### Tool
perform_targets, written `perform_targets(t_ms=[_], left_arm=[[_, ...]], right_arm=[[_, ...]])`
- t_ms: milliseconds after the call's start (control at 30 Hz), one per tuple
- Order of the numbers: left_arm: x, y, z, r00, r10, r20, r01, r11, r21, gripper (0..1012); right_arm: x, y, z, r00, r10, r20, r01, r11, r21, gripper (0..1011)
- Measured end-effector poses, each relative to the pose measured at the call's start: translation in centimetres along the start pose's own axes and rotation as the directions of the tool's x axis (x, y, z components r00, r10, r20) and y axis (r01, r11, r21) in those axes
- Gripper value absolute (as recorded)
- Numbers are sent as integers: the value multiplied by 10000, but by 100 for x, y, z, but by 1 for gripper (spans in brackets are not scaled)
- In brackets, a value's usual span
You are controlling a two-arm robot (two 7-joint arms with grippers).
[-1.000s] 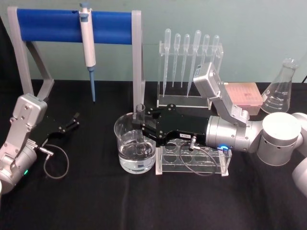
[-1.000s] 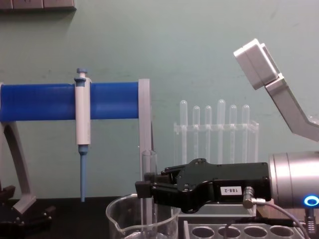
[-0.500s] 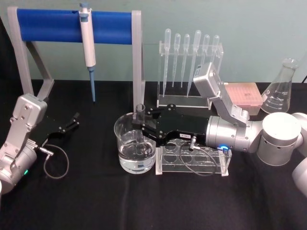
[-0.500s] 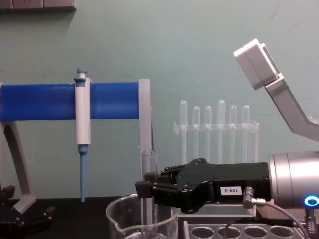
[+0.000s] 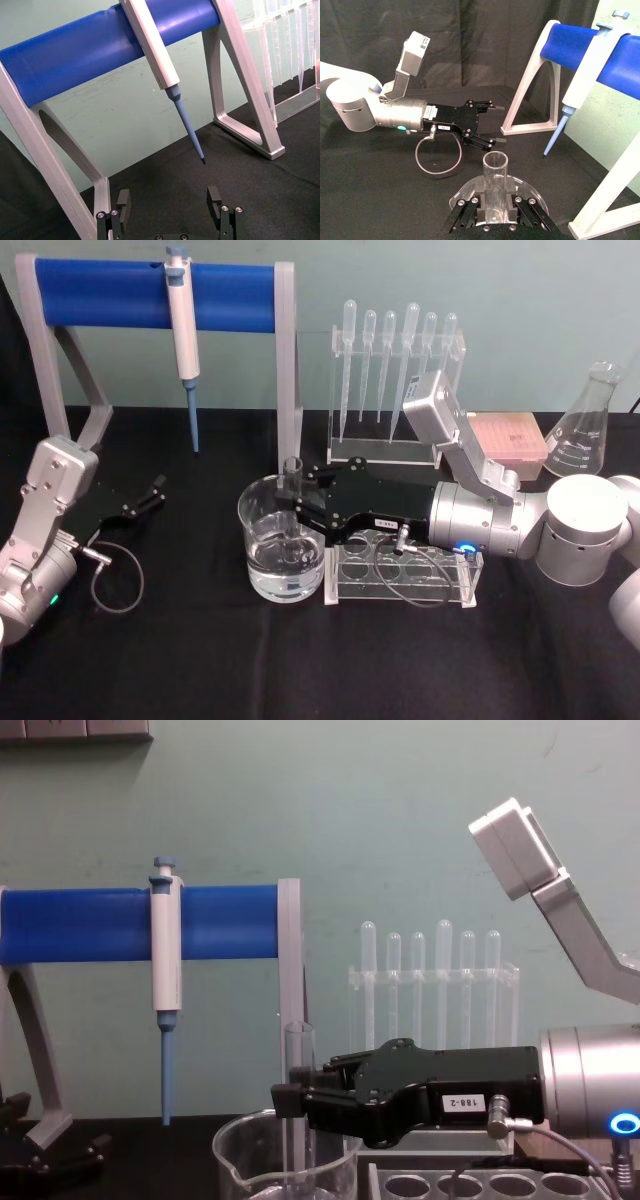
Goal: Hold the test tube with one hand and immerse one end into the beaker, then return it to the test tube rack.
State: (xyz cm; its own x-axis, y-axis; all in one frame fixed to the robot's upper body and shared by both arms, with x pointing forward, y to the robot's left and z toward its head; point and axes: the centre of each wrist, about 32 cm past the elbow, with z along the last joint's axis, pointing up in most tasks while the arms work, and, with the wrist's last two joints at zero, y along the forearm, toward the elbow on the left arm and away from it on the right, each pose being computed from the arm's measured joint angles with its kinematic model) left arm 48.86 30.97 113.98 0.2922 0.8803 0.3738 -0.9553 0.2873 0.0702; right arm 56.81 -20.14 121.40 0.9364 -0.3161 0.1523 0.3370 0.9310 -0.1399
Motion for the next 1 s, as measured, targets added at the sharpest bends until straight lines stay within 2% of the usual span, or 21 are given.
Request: perform_targets(t_ms=[1000], left_arm=[[0, 0, 0, 10000, -1, -1, 1, 10000, 0, 1000]], right_arm=[[0, 0, 0, 10000, 0, 0, 0, 10000, 0, 225]])
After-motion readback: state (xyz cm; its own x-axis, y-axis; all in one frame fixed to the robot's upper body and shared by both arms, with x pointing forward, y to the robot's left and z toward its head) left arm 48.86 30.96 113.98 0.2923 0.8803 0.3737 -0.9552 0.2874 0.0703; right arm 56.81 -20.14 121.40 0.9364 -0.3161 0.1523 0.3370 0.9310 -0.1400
